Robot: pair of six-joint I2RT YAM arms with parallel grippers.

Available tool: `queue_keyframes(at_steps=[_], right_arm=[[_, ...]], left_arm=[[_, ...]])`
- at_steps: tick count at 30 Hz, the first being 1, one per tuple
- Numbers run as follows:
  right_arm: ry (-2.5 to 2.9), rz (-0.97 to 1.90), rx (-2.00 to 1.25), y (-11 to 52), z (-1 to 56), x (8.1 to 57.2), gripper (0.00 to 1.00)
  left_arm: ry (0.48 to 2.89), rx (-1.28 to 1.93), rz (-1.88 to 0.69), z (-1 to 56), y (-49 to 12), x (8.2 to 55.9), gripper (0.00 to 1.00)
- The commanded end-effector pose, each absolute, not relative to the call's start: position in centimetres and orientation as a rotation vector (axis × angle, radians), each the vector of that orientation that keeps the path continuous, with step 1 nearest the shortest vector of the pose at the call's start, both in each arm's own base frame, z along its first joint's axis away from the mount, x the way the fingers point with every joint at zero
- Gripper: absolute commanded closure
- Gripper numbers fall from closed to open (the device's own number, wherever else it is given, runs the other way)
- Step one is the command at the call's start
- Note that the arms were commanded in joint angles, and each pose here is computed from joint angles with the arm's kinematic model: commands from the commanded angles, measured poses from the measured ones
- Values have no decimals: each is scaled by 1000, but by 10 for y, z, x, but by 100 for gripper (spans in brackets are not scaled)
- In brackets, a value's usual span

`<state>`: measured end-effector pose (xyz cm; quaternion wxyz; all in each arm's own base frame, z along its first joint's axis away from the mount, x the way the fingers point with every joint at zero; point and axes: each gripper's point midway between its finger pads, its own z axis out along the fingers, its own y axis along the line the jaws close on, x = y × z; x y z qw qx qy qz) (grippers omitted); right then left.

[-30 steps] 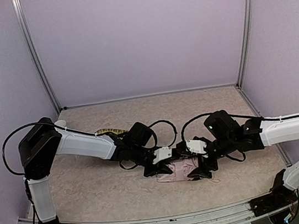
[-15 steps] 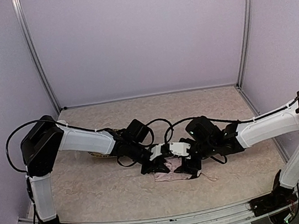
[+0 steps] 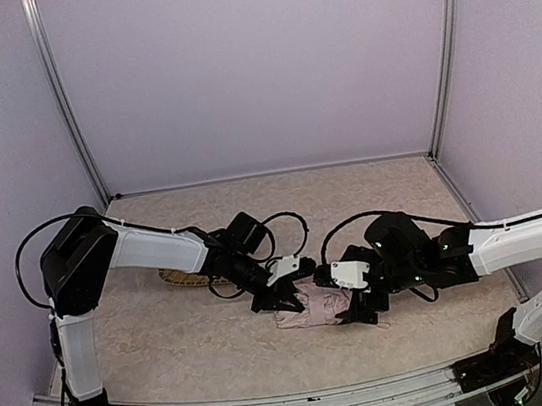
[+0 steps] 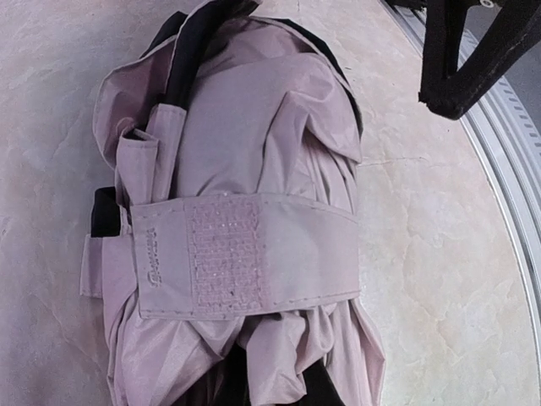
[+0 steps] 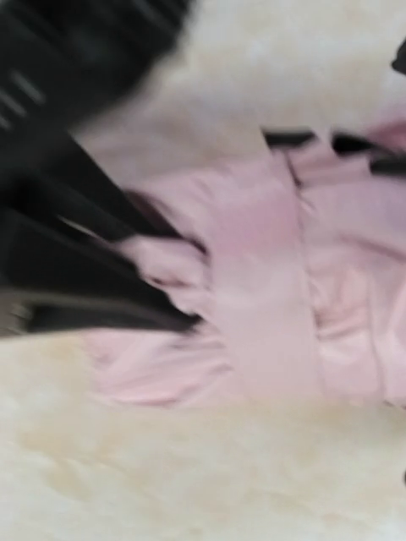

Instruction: Put away the umbrella

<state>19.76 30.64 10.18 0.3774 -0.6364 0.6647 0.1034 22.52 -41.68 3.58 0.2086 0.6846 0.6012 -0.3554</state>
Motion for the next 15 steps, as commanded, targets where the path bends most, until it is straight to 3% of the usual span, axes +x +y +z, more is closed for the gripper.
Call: queue_keyframes(at_steps=[1,8,13,15], right_arm=[[1675,225,-1601,311,98,208,0],[1843,240,-1822,307,28,191,0],[1992,244,-1905,299,-9,182,21],[1993,246,-1903,302,-11,184,30]], left_arm=[[2052,2025,-968,-36,-364,187,91],[2052,2031,-976,-36,-364,186,91],[2034,2028,-954,-31,-365,190,88],[2032,1974,-889,-27,-369,202,78]])
